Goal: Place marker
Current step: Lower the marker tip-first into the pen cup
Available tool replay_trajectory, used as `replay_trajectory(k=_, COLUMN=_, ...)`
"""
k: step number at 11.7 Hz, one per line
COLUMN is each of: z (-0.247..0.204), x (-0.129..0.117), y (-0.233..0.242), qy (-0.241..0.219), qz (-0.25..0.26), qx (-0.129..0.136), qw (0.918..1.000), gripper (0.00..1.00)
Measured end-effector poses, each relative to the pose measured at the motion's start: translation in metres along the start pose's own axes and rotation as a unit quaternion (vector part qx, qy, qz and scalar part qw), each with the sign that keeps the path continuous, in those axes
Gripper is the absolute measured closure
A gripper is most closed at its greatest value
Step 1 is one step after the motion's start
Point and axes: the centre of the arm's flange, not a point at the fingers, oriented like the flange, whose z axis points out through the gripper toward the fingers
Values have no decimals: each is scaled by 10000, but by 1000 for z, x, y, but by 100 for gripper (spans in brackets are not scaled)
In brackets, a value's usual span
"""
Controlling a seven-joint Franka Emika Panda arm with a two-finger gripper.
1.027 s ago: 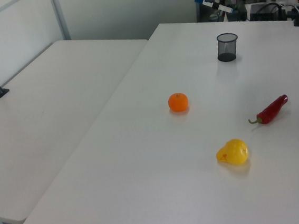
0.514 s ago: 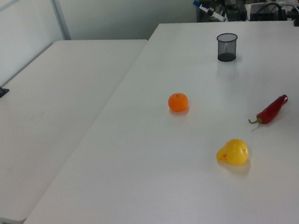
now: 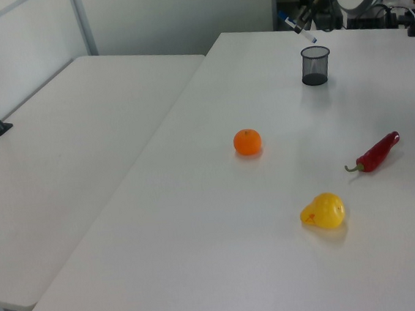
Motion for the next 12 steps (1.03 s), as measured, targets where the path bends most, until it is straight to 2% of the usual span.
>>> replay_trajectory(k=4, z=22, x=-24, y=34, qy=46, qz=178, qx=-298, qw=9994, gripper=84)
replay_trajectory(k=12, z=54, x=-44, y=36, qy=34, qz=97, qx=-479, qw=9988, gripper=84)
